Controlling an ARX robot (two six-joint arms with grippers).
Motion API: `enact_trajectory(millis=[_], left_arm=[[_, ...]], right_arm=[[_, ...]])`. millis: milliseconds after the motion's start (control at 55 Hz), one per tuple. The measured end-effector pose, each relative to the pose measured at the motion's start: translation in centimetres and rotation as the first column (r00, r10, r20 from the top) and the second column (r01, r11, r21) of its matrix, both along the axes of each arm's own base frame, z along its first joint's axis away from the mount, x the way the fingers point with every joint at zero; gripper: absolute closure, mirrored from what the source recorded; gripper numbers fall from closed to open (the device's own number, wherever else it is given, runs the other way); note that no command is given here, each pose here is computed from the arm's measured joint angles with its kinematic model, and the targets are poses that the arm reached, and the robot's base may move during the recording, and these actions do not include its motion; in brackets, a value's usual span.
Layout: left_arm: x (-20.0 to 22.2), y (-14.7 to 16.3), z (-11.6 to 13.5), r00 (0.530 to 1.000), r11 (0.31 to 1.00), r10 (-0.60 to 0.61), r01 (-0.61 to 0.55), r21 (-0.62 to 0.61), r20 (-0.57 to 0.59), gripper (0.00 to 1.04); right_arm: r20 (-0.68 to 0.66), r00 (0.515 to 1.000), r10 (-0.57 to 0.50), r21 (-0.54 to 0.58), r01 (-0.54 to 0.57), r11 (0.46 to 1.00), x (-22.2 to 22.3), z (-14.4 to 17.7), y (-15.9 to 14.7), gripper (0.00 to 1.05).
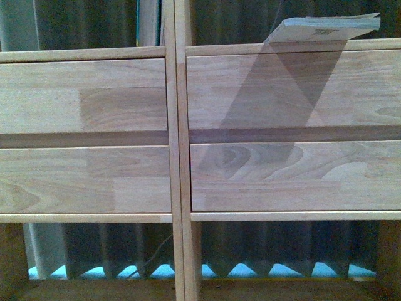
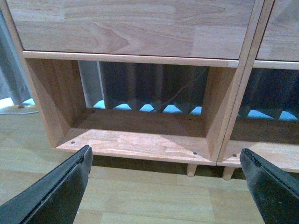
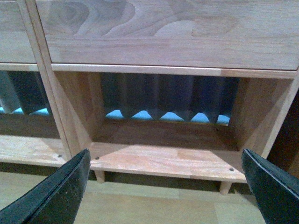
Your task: Organize books on shelf
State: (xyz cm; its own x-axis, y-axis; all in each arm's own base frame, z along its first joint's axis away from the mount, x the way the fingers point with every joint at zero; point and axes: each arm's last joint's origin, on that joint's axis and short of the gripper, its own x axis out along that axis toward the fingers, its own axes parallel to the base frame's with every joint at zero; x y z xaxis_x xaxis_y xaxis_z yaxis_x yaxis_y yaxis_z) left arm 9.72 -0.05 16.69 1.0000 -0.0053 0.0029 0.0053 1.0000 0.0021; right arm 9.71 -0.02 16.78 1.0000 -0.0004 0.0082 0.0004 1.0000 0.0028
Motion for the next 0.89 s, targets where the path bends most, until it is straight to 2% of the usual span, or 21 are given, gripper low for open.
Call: enact_trajectory(millis=[892], left_arm=[[0.0,0.0,0.0,1.0,1.0,0.0,0.0,0.0,0.0,0.07]], right_arm=[[0.0,1.0,0.001,0.0,-0.001,1.0,0.0,0.0,0.0,0.07]])
